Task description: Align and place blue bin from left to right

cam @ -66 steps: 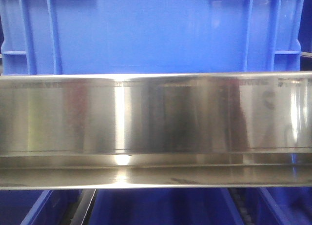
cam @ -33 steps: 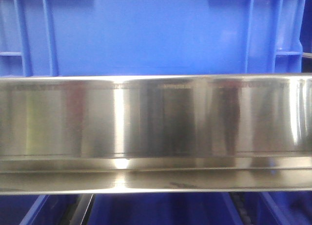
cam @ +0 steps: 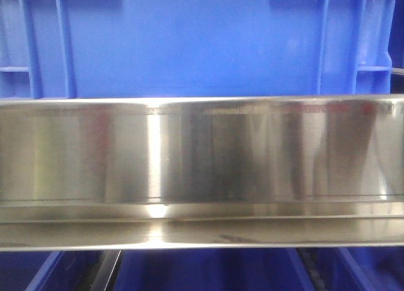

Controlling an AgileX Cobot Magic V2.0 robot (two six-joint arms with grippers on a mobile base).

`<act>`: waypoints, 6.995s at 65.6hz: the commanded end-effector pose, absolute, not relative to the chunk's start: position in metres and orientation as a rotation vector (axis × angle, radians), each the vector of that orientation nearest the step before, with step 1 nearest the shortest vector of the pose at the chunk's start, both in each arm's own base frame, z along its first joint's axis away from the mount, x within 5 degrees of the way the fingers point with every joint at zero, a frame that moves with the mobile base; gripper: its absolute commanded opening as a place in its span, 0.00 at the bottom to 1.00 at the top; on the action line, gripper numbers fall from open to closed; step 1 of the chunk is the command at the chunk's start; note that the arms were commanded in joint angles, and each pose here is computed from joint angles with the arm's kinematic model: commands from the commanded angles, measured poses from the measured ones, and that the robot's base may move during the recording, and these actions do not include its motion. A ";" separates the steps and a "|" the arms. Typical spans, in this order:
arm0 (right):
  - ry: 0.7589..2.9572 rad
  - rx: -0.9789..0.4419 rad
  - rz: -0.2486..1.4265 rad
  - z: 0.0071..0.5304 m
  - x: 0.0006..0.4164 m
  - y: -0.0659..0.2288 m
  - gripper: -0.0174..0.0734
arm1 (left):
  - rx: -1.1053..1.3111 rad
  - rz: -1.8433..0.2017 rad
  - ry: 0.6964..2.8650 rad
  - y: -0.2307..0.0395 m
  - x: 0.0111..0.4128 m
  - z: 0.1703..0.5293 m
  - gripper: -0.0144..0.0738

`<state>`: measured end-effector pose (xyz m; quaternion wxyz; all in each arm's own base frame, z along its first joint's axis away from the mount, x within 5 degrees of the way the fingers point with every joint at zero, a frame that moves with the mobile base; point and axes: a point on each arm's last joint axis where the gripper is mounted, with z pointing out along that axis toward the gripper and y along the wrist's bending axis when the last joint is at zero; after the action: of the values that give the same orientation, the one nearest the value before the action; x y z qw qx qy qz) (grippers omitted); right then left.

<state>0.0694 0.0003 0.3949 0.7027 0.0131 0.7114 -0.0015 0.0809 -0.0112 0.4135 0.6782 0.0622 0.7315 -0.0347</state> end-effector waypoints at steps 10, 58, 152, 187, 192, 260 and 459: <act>1.675 -0.155 0.094 0.429 0.106 0.015 0.81 | 0.313 -0.229 1.686 -0.042 0.122 0.439 0.86; 2.317 -0.073 0.155 0.480 0.295 0.036 0.81 | 0.184 -0.094 2.265 -0.106 0.311 0.485 0.82; 2.524 -0.091 0.261 0.381 0.395 0.074 0.12 | 0.133 -0.182 2.531 -0.108 0.398 0.393 0.04; 2.446 -0.075 0.433 0.409 0.376 0.081 0.12 | 0.110 -0.358 2.455 -0.106 0.373 0.428 0.04; 2.418 -0.077 0.436 0.419 0.370 0.080 0.12 | 0.098 -0.407 2.429 -0.103 0.365 0.439 0.04; 2.206 -0.092 0.446 0.482 0.323 0.072 0.12 | 0.105 -0.505 2.252 -0.093 0.312 0.497 0.04; 2.206 -0.092 0.446 0.482 0.323 0.072 0.12 | 0.105 -0.505 2.251 -0.093 0.312 0.497 0.04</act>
<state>0.3234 0.0730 0.4659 0.3763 -0.0446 0.9101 0.1678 0.3261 -0.0846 0.4767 0.3719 0.0284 0.9167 -0.1433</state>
